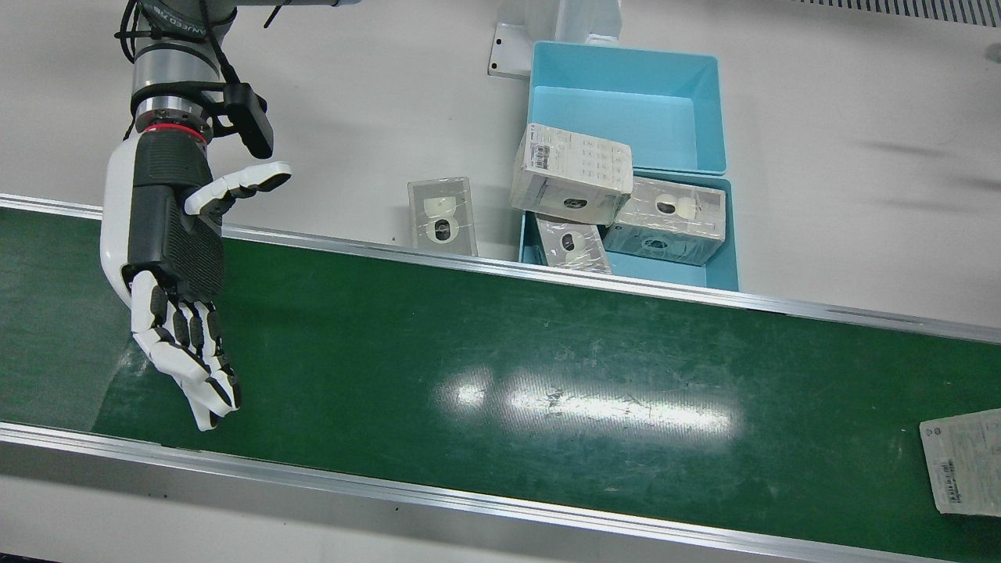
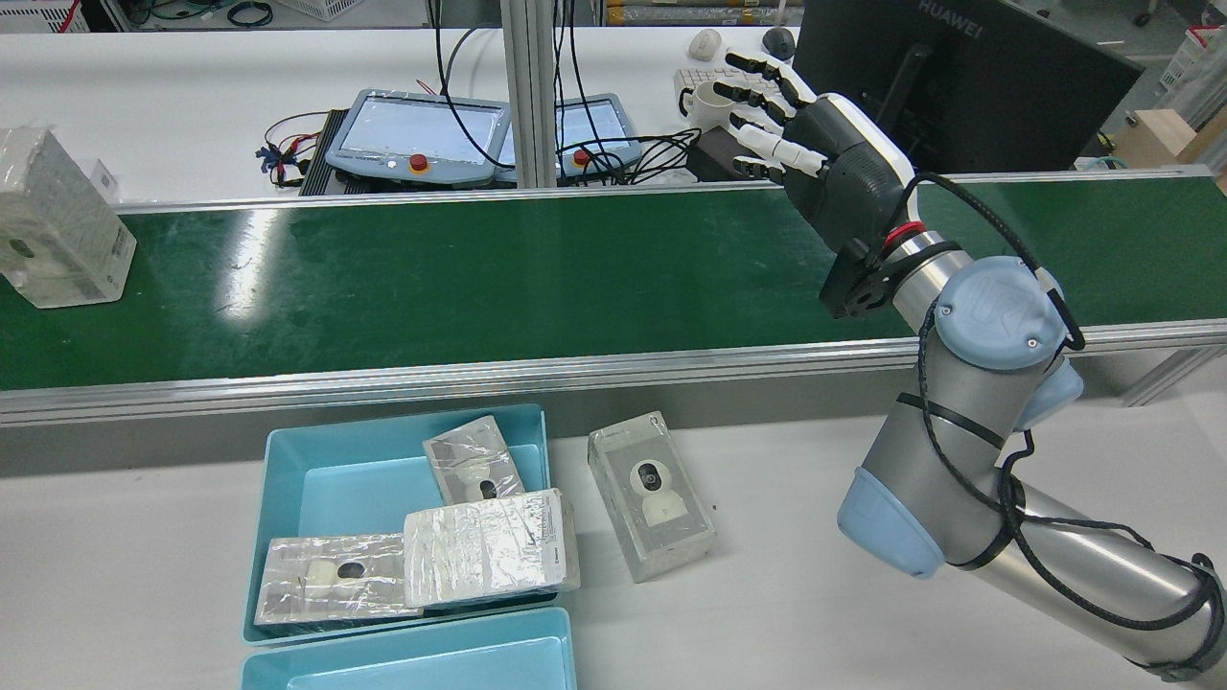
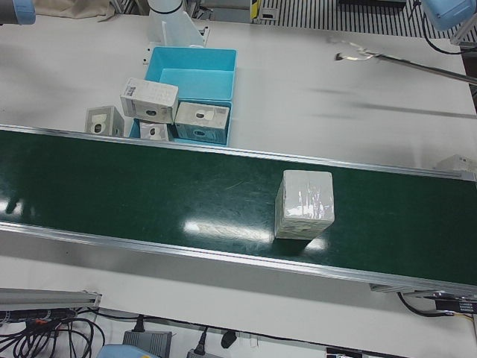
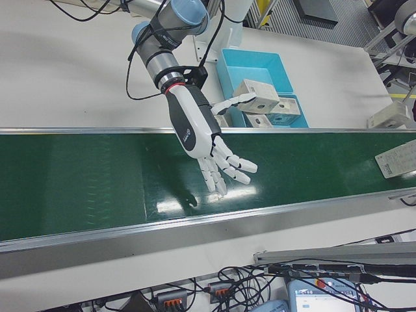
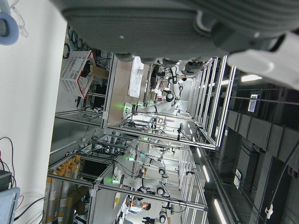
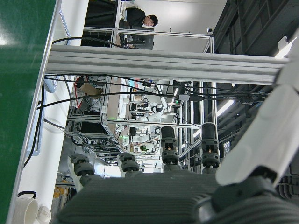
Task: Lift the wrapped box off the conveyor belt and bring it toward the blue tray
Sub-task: 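Raise the right hand and move it along the belt edge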
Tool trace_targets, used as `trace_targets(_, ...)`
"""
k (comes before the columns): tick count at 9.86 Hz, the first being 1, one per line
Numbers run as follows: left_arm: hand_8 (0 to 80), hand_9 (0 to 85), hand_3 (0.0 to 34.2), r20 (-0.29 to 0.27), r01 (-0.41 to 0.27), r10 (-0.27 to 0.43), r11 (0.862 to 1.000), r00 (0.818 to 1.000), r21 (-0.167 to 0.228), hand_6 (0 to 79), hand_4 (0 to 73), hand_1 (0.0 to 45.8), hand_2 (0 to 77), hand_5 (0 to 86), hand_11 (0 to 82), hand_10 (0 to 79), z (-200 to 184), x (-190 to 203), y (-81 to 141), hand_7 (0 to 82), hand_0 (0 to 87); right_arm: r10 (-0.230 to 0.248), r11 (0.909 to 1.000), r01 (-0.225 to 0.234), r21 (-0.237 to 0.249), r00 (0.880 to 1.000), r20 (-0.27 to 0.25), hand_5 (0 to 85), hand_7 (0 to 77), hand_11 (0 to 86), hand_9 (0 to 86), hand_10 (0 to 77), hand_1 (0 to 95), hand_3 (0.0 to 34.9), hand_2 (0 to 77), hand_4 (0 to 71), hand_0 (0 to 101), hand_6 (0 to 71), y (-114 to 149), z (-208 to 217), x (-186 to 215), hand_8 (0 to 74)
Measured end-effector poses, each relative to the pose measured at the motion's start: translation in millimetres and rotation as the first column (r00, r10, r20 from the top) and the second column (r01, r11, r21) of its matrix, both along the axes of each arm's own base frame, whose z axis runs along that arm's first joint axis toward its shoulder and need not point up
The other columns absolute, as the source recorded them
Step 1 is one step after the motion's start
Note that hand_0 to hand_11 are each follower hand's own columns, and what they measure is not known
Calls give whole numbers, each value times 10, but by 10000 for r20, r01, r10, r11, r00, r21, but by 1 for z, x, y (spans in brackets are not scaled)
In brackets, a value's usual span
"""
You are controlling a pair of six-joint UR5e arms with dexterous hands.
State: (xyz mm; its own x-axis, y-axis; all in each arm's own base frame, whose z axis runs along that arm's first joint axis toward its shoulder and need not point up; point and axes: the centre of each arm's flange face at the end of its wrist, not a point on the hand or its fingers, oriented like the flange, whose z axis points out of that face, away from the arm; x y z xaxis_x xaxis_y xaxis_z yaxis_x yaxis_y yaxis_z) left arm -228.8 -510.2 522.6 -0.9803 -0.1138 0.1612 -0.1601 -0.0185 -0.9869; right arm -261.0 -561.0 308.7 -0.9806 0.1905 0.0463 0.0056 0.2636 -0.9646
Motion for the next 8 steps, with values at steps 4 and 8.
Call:
trace_targets(4, 5, 0, 0, 0, 0, 0, 10000, 10000, 0, 0, 0, 0, 5, 5, 0, 5, 0, 0, 0, 5, 0, 38, 9997, -41, 234, 9999, 97, 251, 213, 76, 71, 49, 224, 299, 218, 82, 479, 0, 4, -10, 7, 0)
trace_targets(8, 5, 5, 0, 0, 0, 0, 10000, 10000, 0, 0, 0, 0, 11, 5, 0, 0, 0, 0, 0, 5, 0, 405, 9991, -409, -63, 9976, -564, 169, 175, 11, 49, 16, 207, 301, 104, 54, 471, 0, 14, 3, 38, 0)
